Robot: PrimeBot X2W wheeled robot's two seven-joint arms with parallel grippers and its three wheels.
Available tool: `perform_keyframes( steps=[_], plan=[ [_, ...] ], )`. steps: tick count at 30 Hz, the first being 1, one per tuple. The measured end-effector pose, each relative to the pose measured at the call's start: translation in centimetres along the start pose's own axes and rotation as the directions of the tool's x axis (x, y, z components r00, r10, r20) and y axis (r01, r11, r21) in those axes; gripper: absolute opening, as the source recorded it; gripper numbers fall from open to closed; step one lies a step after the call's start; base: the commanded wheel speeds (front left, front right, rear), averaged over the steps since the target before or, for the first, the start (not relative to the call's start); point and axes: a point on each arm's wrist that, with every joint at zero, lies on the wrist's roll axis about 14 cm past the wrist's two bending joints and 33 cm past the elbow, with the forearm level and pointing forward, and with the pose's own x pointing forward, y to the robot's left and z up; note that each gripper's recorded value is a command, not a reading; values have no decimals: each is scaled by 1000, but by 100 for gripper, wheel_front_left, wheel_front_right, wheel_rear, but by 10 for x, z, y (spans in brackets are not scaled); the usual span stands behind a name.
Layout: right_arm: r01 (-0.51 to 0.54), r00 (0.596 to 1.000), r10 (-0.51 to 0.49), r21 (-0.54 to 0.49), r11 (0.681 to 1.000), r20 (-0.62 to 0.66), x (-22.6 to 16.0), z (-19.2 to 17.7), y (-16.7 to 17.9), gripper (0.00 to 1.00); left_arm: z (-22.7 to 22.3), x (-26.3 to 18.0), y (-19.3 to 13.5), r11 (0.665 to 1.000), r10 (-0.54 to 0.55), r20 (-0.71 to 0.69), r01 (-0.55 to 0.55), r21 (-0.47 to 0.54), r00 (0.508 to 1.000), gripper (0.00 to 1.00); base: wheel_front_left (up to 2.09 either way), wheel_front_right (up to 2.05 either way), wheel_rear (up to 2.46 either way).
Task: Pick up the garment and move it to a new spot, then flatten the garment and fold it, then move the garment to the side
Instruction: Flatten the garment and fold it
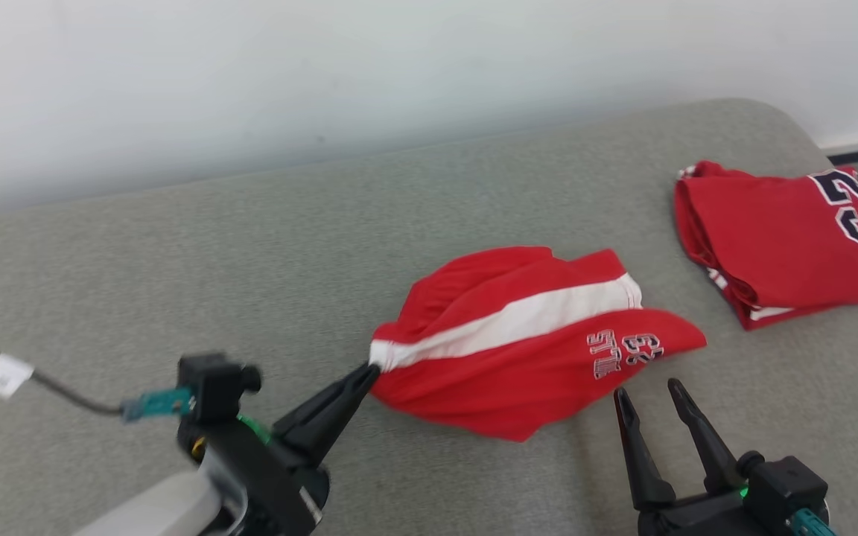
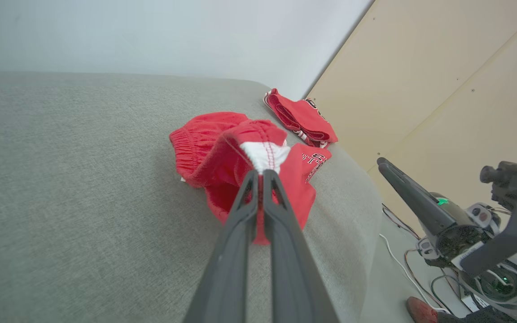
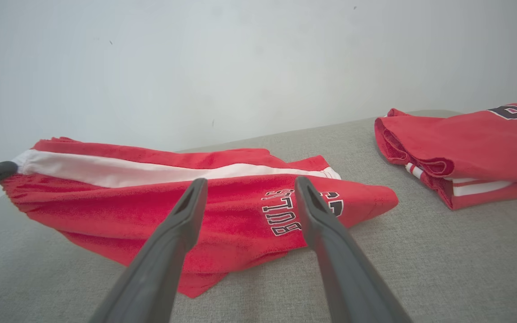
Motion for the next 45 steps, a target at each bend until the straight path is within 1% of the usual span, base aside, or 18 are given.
perform_keyframes(
  steps=[3,7,11,17,23,28,29,30,31,33,34,35,37,40,42,43,44,45],
  plan=[
    [-29,999,29,1,1000,-13,0,-4,7,100,-5,-22,12,997,76,12,-76,4,997,0,0,0,0],
    [-73,997,73,4,997,-13,5,-4,18,100,-3,-48,28,983,175,38,-176,50,984,0,0,0,0],
    [-109,994,109,7,994,-11,6,-4,28,100,4,-72,45,957,277,80,-283,67,957,0,0,0,0],
    [-140,990,140,-1,990,2,3,1,37,100,6,-100,59,915,375,119,-388,114,919,0,0,0,0],
    [-141,990,141,-5,990,17,-1,6,38,100,2,-120,69,873,470,158,-484,58,868,0,0,0,0],
    [-134,991,134,-5,991,20,-3,7,36,100,-16,-131,73,848,526,133,-530,-6,840,0,0,0,0],
    [-133,991,133,-4,991,20,-3,7,36,100,-19,-132,74,844,533,130,-536,-12,836,11,0,0,0],
    [-133,991,133,-4,991,20,-3,7,36,100,-21,-133,74,841,539,125,-541,-21,833,18,0,0,0],
    [-133,991,133,-4,991,20,-3,7,36,100,-23,-134,75,837,545,124,-546,-32,829,30,0,0,0],
    [-134,991,134,-3,991,22,-3,7,37,100,-21,-137,80,818,573,134,-573,-39,809,49,0,0,0],
    [-134,991,134,-4,991,23,-3,8,37,100,-18,-138,81,812,580,146,-582,-29,802,49,0,0,0],
    [-135,991,135,-5,991,25,-3,8,37,100,-14,-140,83,803,591,163,-595,-27,790,68,0,0,0],
    [-136,990,136,-6,991,29,-2,10,38,100,-7,-142,85,790,605,194,-613,-22,772,100,0,0,0],
    [-136,990,136,-7,991,32,-2,11,38,100,-4,-145,83,778,614,218,-628,-10,758,100,0,0,0],
    [-137,990,138,-7,990,36,-1,12,38,100,0,-151,82,761,625,244,-648,19,742,100,0,0,0],
    [-143,989,143,-7,990,38,-1,12,40,100,9,-156,80,743,631,285,-668,44,721,100,0,0,0],
    [-143,989,143,-7,990,38,-1,12,40,100,9,-156,80,743,631,285,-668,44,721,100,0,0,0],
    [-146,988,147,-6,989,40,-1,13,41,100,12,-159,78,733,633,304,-677,62,712,100,0,0,0]
  ],
)
